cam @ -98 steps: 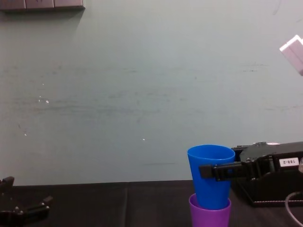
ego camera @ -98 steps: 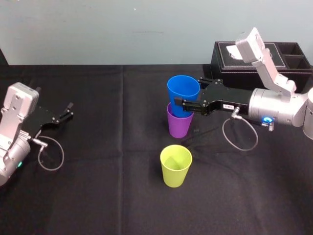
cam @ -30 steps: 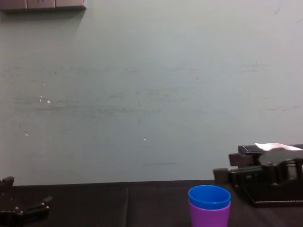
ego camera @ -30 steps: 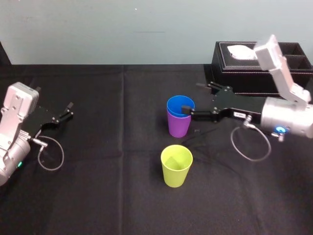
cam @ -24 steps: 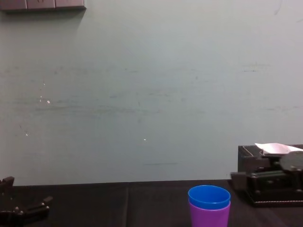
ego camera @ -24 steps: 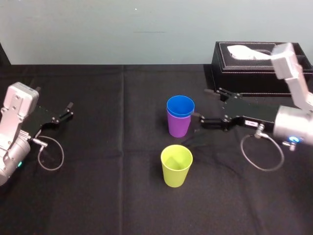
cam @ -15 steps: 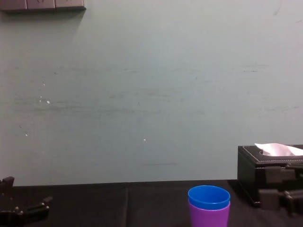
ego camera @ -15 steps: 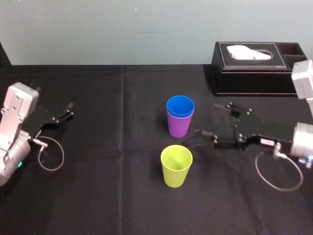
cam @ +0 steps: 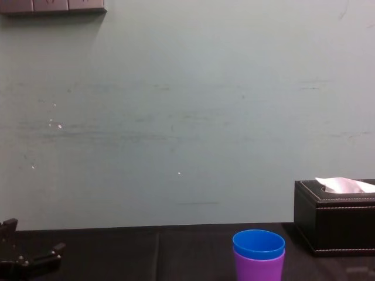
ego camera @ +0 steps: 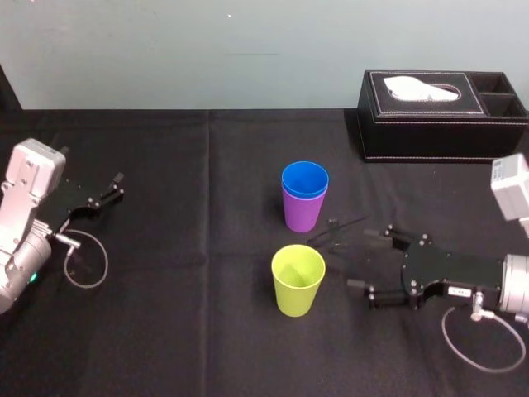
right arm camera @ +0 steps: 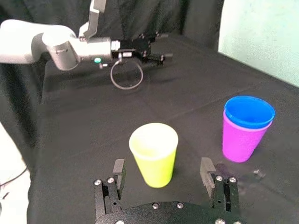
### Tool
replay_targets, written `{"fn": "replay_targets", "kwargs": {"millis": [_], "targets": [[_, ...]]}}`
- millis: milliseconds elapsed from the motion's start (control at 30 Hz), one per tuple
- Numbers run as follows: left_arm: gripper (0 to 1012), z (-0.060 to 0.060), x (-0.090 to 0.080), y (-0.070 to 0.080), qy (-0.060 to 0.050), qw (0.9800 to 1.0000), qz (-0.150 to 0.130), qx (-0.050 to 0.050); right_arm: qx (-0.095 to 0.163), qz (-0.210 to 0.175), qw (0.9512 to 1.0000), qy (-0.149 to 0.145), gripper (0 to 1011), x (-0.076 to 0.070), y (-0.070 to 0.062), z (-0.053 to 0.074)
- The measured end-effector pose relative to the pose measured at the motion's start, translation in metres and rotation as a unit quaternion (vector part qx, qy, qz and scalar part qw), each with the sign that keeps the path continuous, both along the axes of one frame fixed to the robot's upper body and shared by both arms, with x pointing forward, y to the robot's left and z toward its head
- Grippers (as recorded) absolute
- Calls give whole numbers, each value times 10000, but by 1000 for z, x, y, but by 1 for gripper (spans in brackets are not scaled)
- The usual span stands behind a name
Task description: Stack the three plastic cups sequentially using one hand.
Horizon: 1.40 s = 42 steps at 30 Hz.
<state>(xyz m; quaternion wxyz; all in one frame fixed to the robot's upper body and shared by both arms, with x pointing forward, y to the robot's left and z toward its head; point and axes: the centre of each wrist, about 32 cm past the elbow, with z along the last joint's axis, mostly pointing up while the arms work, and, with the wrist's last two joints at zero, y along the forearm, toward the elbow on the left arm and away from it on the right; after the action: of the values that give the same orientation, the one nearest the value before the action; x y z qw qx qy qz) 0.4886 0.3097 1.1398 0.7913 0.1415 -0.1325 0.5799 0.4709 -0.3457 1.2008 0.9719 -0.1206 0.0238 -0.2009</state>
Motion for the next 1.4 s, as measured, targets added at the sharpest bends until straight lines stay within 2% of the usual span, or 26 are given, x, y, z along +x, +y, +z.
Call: {"fn": "replay_targets", "kwargs": {"millis": [433,1400], "targets": [[1011,0,0,0,0,10000,0,0,-152,232,9993,241,1004,0,14,-22],[1011,0,0,0,0,10000,0,0,-229,356,9982,415,1004,32,40,-35]]}}
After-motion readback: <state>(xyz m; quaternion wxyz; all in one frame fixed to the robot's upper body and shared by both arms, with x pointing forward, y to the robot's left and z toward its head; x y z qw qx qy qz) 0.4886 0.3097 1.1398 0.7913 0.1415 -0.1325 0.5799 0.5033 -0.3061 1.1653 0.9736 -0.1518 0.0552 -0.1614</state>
